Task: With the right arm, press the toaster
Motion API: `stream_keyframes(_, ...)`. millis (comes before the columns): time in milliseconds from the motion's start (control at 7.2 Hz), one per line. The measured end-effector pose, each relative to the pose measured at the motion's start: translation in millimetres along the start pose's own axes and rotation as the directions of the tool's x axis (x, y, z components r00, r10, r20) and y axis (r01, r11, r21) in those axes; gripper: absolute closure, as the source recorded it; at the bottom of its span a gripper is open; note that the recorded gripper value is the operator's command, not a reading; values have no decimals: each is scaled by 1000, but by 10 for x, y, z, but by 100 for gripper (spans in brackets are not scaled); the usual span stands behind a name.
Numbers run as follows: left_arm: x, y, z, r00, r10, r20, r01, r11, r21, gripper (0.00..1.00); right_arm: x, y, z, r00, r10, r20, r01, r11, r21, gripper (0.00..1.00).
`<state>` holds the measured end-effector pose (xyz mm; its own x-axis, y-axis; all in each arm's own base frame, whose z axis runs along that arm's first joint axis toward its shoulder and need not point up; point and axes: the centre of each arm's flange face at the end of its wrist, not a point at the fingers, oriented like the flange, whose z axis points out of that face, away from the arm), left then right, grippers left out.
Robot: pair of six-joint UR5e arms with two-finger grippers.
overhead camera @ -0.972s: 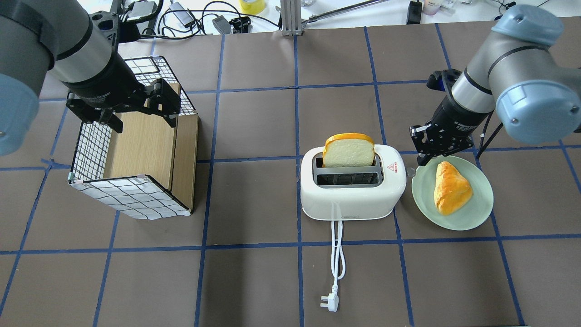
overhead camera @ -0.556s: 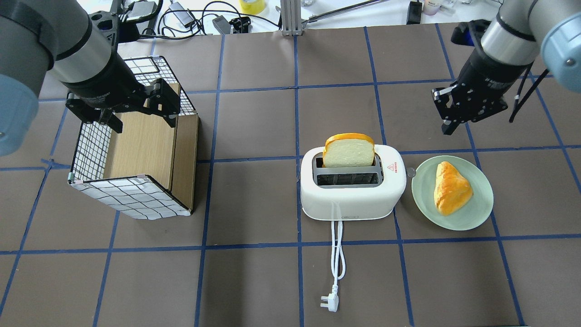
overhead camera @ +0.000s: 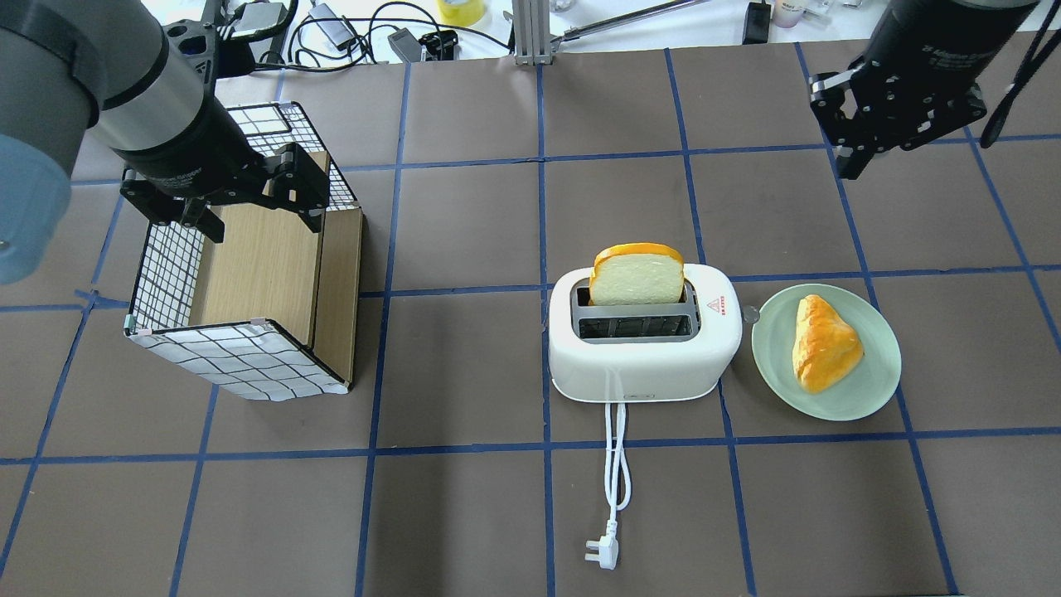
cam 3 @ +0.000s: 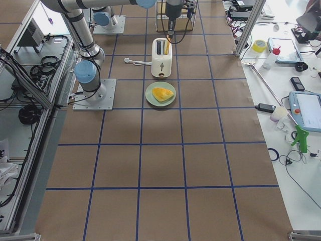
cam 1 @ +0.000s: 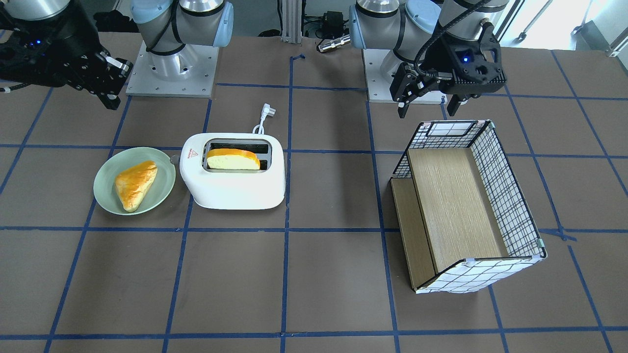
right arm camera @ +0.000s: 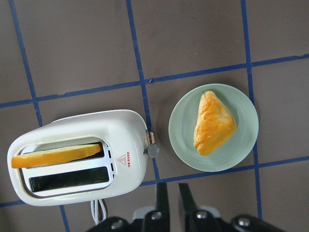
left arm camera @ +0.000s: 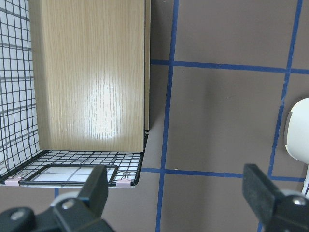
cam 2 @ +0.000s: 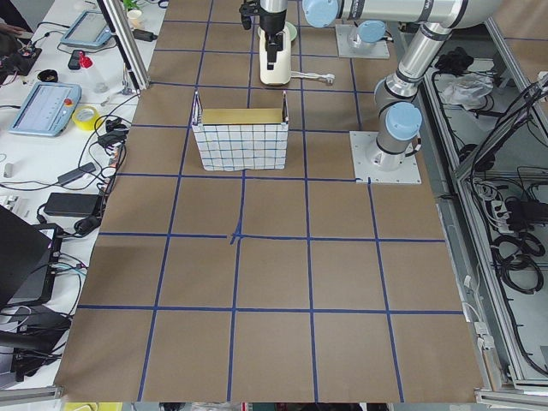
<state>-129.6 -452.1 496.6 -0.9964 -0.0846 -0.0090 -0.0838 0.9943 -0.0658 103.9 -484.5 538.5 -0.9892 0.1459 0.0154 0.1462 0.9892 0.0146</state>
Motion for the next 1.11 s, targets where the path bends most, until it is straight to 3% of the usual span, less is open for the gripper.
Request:
stream_keyframes(278,0,0,0,1000,0,0,0,1000,0,0,-135,-80,93,1000,-9,-16,10,997,82,0)
stream_keyframes(556,0,0,0,1000,0,0,0,1000,0,0,-165,-171,206,998,-66,-20,68,982,178,0)
stream_keyframes(1111,0,0,0,1000,0,0,0,1000,0,0,-175,-171,191,994,-106,-20,108,972,206,0)
